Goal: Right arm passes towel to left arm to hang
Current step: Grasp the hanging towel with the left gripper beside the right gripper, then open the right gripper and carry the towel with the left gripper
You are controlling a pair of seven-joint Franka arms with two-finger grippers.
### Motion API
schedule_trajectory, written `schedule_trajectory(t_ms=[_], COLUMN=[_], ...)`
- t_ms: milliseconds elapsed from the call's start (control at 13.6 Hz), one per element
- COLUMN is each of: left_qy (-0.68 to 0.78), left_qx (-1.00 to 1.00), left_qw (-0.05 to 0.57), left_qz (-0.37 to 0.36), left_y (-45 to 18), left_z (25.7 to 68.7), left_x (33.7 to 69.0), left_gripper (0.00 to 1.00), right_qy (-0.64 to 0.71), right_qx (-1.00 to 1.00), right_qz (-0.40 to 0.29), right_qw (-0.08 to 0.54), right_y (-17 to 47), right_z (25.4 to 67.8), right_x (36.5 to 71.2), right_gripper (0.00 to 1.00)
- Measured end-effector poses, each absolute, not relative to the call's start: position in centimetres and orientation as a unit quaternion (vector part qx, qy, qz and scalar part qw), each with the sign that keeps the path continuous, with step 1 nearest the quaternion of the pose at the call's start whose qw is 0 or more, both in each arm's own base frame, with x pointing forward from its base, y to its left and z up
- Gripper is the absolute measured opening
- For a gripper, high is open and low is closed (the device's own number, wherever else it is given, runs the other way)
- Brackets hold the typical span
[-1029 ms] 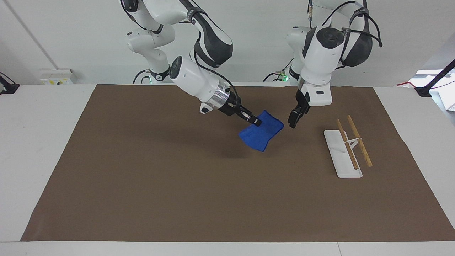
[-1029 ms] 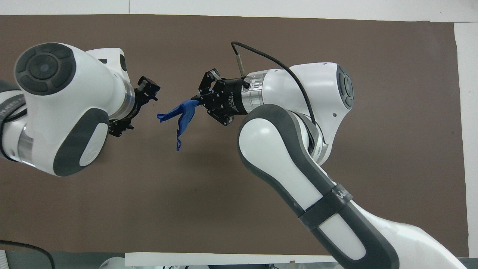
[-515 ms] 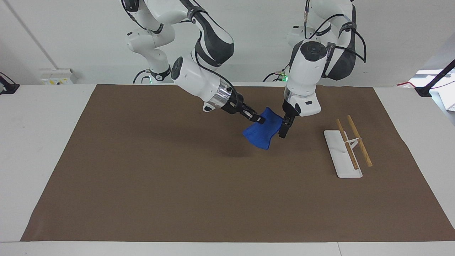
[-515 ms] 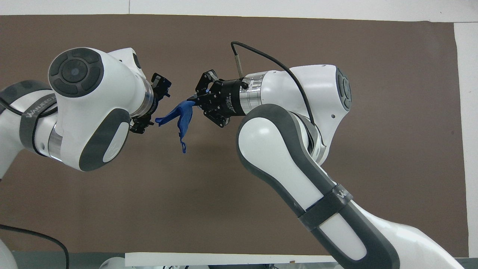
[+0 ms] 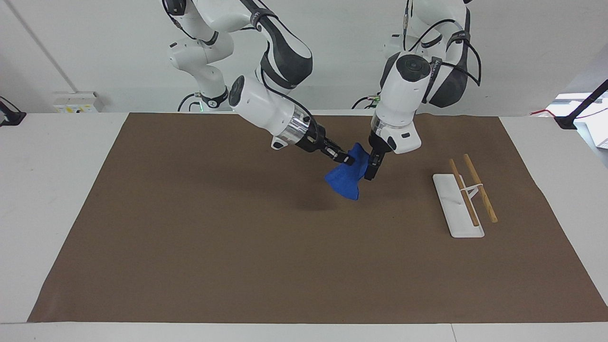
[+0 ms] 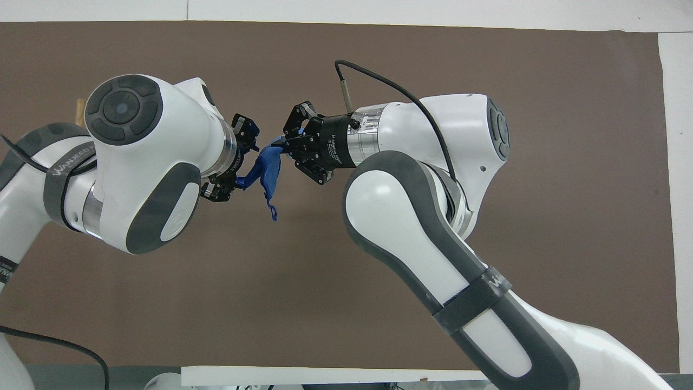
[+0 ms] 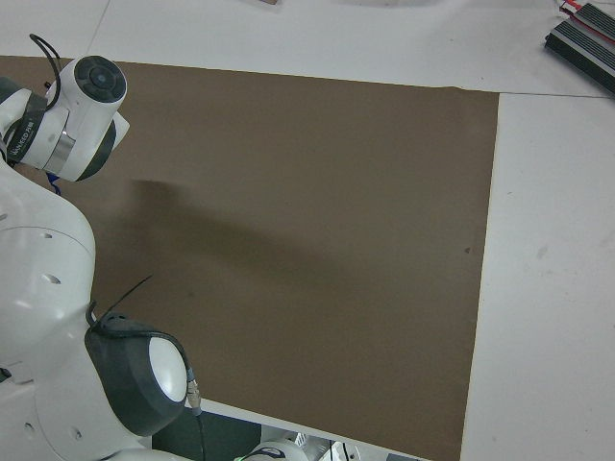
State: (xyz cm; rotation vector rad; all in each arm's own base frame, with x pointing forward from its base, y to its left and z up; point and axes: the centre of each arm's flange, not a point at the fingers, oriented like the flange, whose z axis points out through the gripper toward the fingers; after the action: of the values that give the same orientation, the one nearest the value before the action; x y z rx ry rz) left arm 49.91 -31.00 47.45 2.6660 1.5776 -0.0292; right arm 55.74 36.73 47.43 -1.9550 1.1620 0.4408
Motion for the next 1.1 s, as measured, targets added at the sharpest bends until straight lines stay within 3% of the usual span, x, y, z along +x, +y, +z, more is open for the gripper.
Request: schedule_trajectory(t_ms=[294,662,882,1029,1103], left_qy=[0.551,0.558,0.566,0.569,0.567], left_qx=[0.834,0.829,0.824,0.821,0.822], left_qw=[0.009,0.011,0.027,0.050,0.060], left_qz=[-0.022,-0.022,-0.014,-0.002,0.004], left_y=[-30.9,-30.6,-30.0,-29.6,-29.6], left_z=[47.2,47.4,49.0,51.3,52.5], left_x=[49.6,49.8,51.0,52.6,53.2], left_gripper=[0.70,0.06,0.04,0.04,0.04], right_qy=[0.459,0.458,0.458,0.457,0.451], right_qx=[-0.773,-0.774,-0.774,-0.775,-0.779], right_qz=[0.174,0.175,0.175,0.176,0.173], right_qw=[0.401,0.401,0.401,0.400,0.400], right_y=[36.8,36.9,37.0,37.2,37.3], right_z=[47.4,47.4,47.4,47.4,47.5], right_x=[55.7,55.6,55.6,55.5,55.3], right_gripper=[0.04,0.04,0.04,0.08,0.16])
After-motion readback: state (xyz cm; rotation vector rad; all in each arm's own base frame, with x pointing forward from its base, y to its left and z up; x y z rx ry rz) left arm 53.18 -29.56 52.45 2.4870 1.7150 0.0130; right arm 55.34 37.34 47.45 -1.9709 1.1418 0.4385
